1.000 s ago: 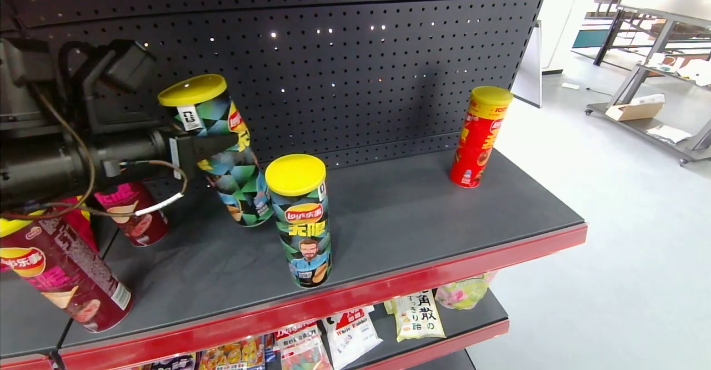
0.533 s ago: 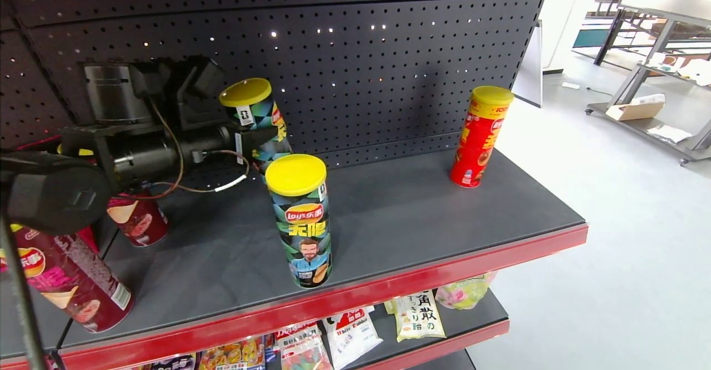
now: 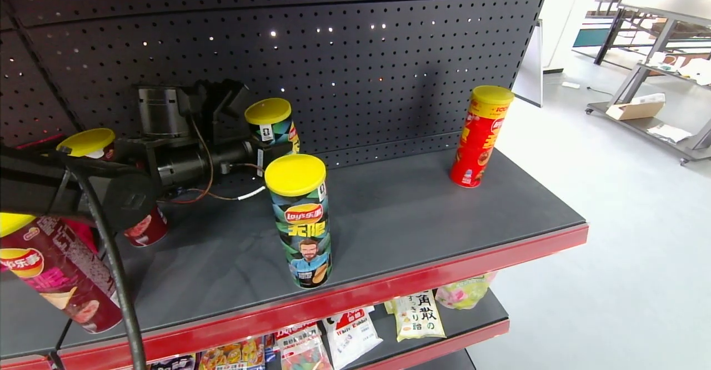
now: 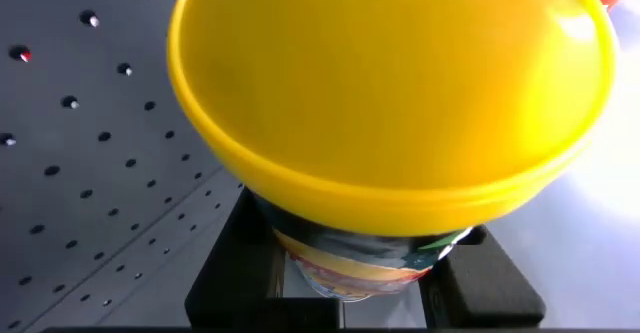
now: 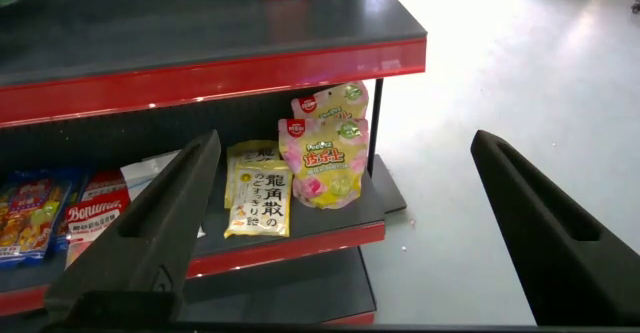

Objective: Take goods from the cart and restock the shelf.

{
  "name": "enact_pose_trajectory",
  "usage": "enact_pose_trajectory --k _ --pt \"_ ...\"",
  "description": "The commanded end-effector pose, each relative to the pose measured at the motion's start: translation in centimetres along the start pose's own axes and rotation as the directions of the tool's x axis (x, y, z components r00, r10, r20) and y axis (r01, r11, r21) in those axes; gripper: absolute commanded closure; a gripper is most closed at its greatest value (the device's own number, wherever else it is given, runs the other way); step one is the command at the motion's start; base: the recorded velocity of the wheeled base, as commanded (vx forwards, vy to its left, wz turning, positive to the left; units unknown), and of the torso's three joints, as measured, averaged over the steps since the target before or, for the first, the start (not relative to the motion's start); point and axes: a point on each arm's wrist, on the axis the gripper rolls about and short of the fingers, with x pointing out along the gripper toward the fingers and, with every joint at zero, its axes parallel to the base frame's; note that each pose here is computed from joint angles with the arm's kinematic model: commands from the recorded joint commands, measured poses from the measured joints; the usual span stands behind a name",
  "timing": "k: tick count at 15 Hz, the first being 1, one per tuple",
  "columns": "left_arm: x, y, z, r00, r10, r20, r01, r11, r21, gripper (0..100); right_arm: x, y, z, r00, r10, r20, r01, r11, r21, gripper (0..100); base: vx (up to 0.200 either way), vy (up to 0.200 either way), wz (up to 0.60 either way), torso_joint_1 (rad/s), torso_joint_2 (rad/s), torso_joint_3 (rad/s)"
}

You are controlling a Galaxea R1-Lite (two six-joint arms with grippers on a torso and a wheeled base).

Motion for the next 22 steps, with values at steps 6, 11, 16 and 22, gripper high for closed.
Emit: enact_pose_trajectory --k 6,11,16,22 --pt "1.1 -0.8 -0.5 1.000 -0.031 0.000 0.031 1.000 0.000 100 0.0 0.0 0.0 1.000 0.001 -0.002 -0.001 1.000 0.000 0 0.000 0.000 0.00 0.000 0.00 0.000" --pt "1.4 -0.8 -0.8 0.999 -0.032 0.005 0.032 0.999 0.003 100 0.0 0.0 0.0 1.000 0.001 -0.002 -0.001 1.000 0.000 0 0.000 0.000 0.00 0.000 0.00 0.000" --pt "1.4 -0.8 -1.0 1.000 -0.030 -0.004 0.030 1.000 0.006 0 0.0 0.0 0.0 1.000 0.001 -0.002 -0.001 1.000 0.000 0 0.000 0.000 0.00 0.000 0.00 0.000" --pt "-0.9 -0.5 -0.3 1.000 -0.002 0.010 0.002 1.000 0.012 0 0.0 0.0 0.0 1.000 0.001 -0.002 -0.001 1.000 0.000 0 0.000 0.000 0.00 0.000 0.00 0.000"
